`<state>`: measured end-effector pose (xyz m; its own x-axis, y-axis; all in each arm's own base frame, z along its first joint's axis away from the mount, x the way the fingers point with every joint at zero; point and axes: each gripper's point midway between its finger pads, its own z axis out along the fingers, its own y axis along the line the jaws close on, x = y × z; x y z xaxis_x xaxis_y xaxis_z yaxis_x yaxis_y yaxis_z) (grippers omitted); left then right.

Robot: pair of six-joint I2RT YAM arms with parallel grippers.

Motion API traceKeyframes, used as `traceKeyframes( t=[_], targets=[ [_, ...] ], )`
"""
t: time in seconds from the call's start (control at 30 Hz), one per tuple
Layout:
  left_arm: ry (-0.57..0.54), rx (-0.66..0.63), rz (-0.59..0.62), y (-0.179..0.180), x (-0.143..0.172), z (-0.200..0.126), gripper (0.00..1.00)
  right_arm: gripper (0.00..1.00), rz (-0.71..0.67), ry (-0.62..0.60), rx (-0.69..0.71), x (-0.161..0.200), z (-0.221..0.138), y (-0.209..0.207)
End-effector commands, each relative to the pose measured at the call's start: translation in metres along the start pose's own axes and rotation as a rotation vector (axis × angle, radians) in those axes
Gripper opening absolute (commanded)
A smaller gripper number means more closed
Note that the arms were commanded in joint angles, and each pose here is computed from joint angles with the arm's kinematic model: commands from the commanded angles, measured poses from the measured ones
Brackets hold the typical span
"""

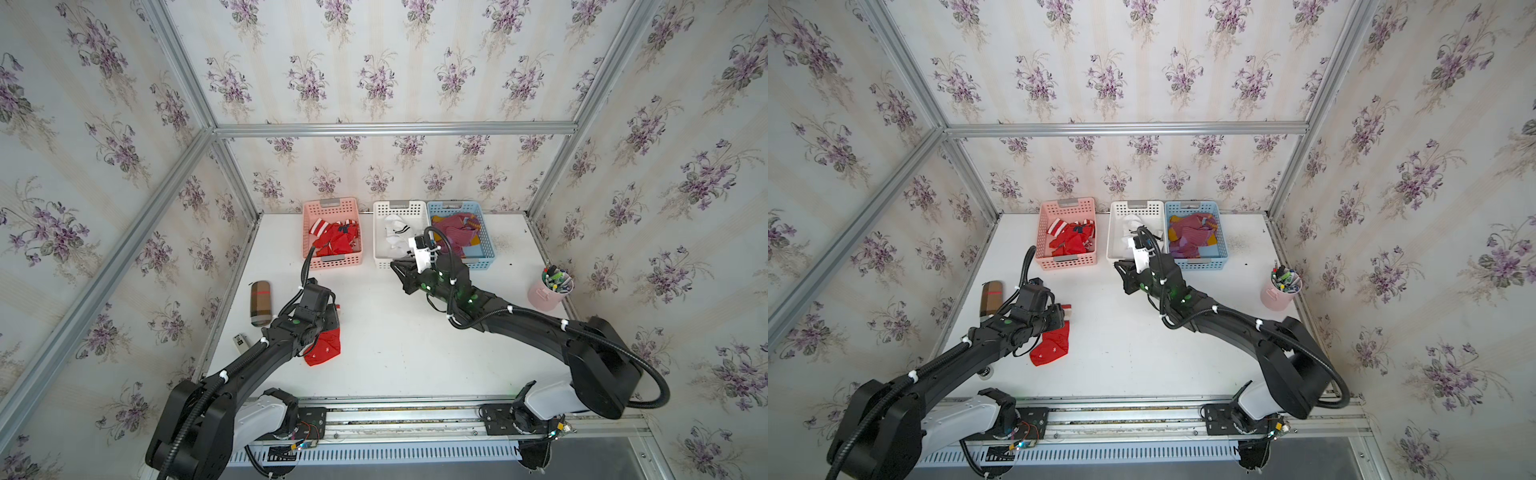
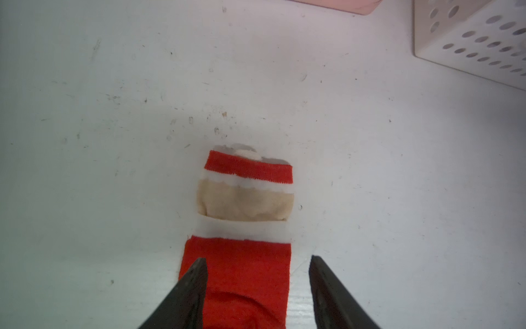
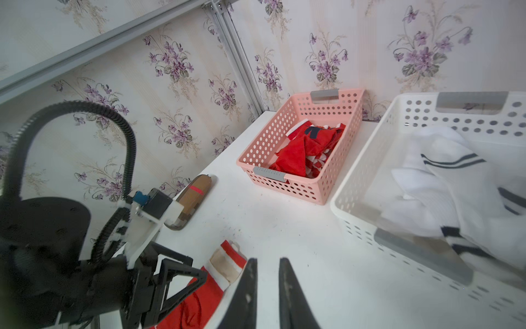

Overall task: Sort the socks into the basket by color
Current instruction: Pick up the sock at the center of the board.

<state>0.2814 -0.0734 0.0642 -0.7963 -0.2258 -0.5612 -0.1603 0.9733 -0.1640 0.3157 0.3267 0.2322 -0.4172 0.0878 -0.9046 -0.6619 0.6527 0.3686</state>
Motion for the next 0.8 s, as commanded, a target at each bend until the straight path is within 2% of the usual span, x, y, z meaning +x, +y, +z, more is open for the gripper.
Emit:
traceKeyframes(
  t=[0.0,0.13,0.33,0.47,0.77],
  targets=[
    [-0.026,0.002,-0.016,-0.005,-0.011,0.007,0.58,0.18,0.027,-0.079,0.026,-0.008,-0.024,-0.004],
    [0.005,-0.032,-0.011,-0.002,-0.006,0.017,0.56,0.20,0.039,-0.092,0.051,0.002,-0.051,-0.009],
    [0.040,-0.070,0.003,0.000,-0.003,0.023,0.56,0.22,0.041,-0.092,0.123,0.012,-0.073,-0.023],
    [0.082,-0.084,-0.001,-0.003,0.003,0.027,0.49,0.22,0.038,-0.096,0.147,0.014,-0.081,-0.027],
    [0.098,-0.110,0.018,-0.008,0.012,0.032,0.48,0.24,0.043,-0.100,0.150,0.015,-0.087,-0.027]
  ],
)
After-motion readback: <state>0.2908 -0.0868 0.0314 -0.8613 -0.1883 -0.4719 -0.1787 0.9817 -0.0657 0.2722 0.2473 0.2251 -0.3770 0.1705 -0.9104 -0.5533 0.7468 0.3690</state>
